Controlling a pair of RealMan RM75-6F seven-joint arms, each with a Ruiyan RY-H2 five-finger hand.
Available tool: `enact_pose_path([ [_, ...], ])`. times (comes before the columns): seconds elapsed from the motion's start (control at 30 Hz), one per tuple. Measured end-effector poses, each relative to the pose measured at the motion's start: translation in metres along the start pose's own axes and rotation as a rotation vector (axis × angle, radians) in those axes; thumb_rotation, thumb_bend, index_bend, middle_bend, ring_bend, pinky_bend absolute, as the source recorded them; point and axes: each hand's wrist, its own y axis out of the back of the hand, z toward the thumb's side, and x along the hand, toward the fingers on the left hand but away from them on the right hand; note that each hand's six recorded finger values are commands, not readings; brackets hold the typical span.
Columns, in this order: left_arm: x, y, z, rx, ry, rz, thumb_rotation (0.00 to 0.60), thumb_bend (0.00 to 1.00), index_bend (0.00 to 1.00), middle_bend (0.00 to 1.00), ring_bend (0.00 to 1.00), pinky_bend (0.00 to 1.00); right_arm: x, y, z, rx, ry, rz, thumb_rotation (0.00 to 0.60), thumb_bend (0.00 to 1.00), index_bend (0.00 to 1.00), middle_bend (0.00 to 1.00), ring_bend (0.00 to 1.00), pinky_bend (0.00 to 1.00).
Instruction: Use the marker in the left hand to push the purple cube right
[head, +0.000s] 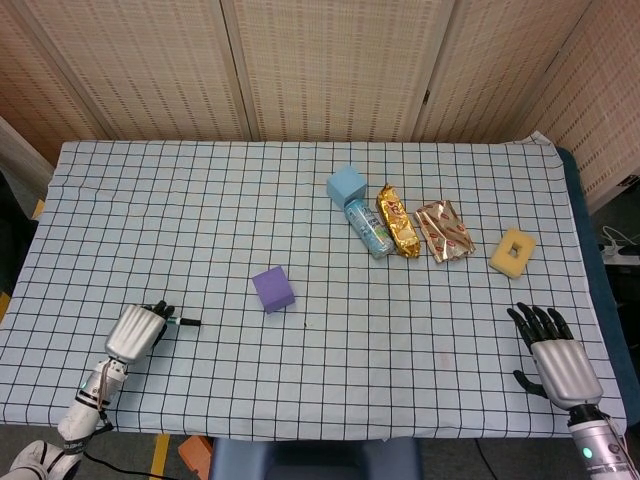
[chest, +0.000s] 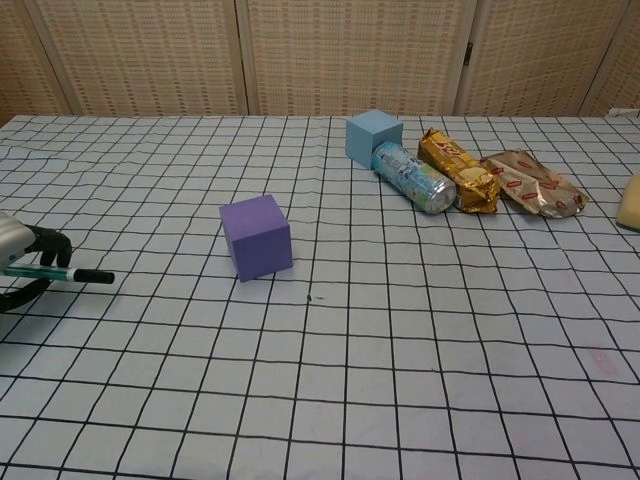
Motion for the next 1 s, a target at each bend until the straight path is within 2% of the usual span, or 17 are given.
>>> enact_pose_path([
  [0.13,0.002,0.001,-0.002,-0.008,0.038,0.010,0.600,0.64,0.85,0.86,0.80,1.00,0.000,0.000,0.000,0.000,0.002,0.003,0.600,0.15,0.00,0.00,0.00,0.00],
  [0.27,0.009,0.003,-0.001,-0.017,0.112,0.004,0.600,0.68,0.85,0.87,0.81,1.00,-0.001,0.000,0.001,-0.001,0.007,0.006,0.600,0.15,0.00,0.00,0.00,0.00],
  [0.43,0.019,0.013,0.013,-0.024,0.180,-0.003,0.600,0.70,0.85,0.88,0.81,1.00,0.000,0.000,0.001,-0.007,0.016,0.016,0.600,0.15,0.00,0.00,0.00,0.00],
  [0.67,0.038,0.031,0.036,0.034,0.270,-0.045,0.600,0.71,0.85,0.89,0.82,1.00,0.004,0.002,0.003,-0.019,0.040,0.019,0.600,0.15,0.00,0.00,0.00,0.00],
  [0.8,0.049,0.039,0.053,0.054,0.289,-0.078,0.600,0.71,0.85,0.89,0.82,1.00,0.008,0.006,0.003,-0.030,0.053,0.013,0.600,0.15,0.00,0.00,0.00,0.00],
  [1.0,0.064,0.047,0.085,0.048,0.269,-0.100,0.600,0.71,0.85,0.89,0.82,1.00,0.015,0.011,0.001,-0.046,0.065,0.001,0.600,0.15,0.00,0.00,0.00,0.00],
])
